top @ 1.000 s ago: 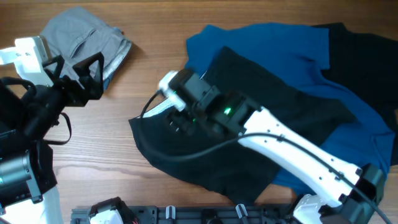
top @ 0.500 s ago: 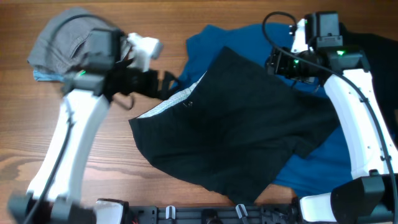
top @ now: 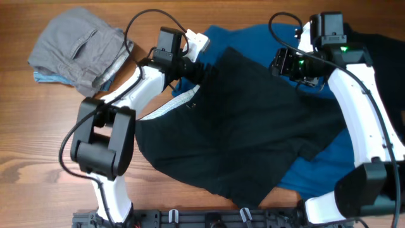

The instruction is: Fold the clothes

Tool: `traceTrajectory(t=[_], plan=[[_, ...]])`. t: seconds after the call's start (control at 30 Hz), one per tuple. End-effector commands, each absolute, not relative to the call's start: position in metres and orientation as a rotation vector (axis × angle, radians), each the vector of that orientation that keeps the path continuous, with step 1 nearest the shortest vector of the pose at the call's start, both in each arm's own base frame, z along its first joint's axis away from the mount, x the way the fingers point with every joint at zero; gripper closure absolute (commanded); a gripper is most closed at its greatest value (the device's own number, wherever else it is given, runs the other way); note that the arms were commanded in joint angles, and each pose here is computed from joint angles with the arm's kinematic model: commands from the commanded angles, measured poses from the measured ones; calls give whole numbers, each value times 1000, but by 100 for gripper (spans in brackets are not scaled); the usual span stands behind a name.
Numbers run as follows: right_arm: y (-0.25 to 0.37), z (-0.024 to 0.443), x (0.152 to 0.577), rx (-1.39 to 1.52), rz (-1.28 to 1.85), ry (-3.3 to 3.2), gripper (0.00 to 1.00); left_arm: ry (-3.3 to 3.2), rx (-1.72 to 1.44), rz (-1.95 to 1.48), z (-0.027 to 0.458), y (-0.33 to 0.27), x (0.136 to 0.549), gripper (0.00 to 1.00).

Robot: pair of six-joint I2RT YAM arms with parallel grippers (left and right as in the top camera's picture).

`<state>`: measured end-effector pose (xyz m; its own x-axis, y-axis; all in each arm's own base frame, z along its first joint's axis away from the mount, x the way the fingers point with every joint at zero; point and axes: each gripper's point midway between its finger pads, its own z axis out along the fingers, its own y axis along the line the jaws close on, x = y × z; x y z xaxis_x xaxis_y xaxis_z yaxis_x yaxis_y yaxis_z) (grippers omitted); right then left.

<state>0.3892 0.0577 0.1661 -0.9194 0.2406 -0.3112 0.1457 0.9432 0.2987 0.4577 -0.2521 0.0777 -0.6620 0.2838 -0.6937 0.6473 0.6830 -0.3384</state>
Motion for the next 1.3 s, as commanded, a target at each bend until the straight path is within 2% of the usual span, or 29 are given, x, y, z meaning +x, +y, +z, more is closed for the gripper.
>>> traceTrajectory(t=[0.0, 0.23, 0.53, 0.6, 0.67, 0.7, 0.87, 0.93, 0.97, 1.03, 1.07, 1.13, 1.27], plan=[[59, 151, 390, 308, 406, 2789, 25, 2321, 633, -815, 47, -257, 467, 9], [58, 151, 393, 308, 396, 2780, 25, 2349, 660, -867, 19, -273, 458, 9], [58, 151, 394, 307, 396, 2778, 26, 2334, 765, -983, 23, -307, 429, 33], [58, 151, 394, 307, 396, 2778, 26, 2332, 783, -988, 22, -313, 425, 51], [58, 151, 393, 305, 395, 2780, 28, 2319, 777, -985, 27, -312, 428, 86], [58, 151, 392, 298, 393, 2783, 30, 2313, 767, -982, 32, -309, 432, 96], [51, 148, 390, 286, 331, 2795, 33, 2289, 569, -964, 104, -264, 463, 96], [37, 147, 395, 306, 215, 2775, 33, 2255, 508, -928, 153, -232, 464, 96], [25, 148, 400, 323, 123, 2748, 40, 2240, 501, -905, 172, -220, 460, 96], [11, 150, 411, 344, 15, 2697, 61, 2235, 502, -820, 195, -199, 452, 96], [8, 149, 418, 352, 0, 2676, 68, 2257, 463, -757, 202, -186, 449, 96], [11, 137, 427, 352, 14, 2680, 76, 2278, 443, -685, 212, -171, 440, 96], [14, 77, 432, 385, 9, 2803, 79, 2313, 435, -559, 220, -153, 427, 96]])
